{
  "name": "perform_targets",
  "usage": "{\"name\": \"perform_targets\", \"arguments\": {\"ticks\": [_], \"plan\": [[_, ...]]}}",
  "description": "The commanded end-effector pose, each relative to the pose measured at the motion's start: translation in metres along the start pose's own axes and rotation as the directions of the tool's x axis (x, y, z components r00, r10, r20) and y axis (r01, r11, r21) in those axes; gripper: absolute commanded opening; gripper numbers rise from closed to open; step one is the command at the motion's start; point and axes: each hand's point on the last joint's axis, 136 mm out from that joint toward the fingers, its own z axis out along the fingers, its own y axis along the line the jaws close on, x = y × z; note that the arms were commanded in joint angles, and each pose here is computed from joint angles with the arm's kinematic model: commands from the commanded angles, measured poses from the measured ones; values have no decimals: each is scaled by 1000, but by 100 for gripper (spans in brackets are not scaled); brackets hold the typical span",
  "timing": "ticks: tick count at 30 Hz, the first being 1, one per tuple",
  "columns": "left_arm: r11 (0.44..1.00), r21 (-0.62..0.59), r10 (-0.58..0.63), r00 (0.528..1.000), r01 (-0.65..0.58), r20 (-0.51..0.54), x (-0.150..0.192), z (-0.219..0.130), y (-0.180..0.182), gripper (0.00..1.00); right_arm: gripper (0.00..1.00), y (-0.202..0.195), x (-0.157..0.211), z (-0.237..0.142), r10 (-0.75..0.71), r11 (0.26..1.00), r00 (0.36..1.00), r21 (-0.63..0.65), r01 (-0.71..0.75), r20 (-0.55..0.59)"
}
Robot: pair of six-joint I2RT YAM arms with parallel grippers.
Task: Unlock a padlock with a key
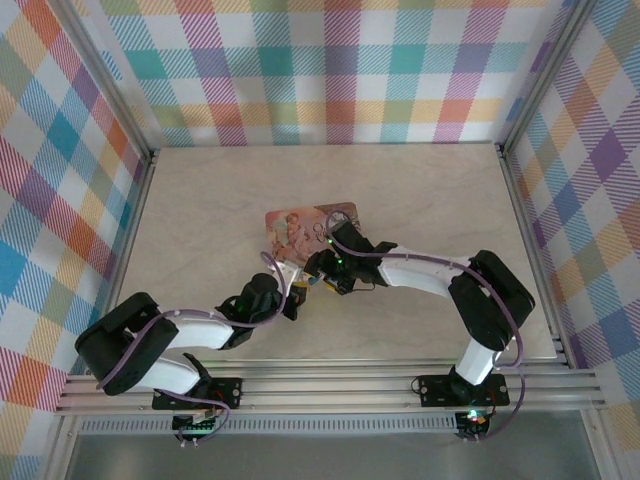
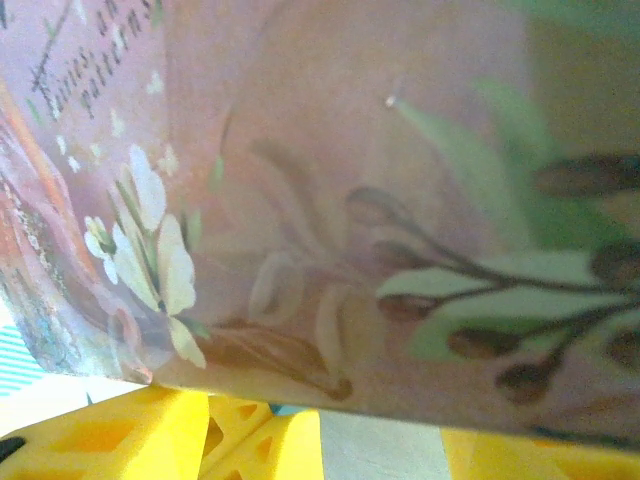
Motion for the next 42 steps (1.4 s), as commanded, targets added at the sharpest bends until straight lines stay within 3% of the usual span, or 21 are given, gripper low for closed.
{"name": "perform_targets", "arguments": {"ticks": [1,7,21,29,42], "plan": [[991,106,-84,995,77,60,-21,0,-14,0,60,-33,15,12,93,993,995,80,-89,-47],[969,179,-178,984,171,21,-22,3,-17,0,60,-42,16,17,108,990,994,90,-105,-31],[907,218,-370,929,361,1,-21,7,-15,0,54,-51,26,32,162,984,986,87,-158,-36],[904,212,-380,925,372,-4,-20,6,-14,0,60,-69,38,34,199,972,979,137,-191,-41],[889,206,-414,910,408,-16,-22,4,-10,0,55,-66,30,21,154,984,987,80,-157,36]]}}
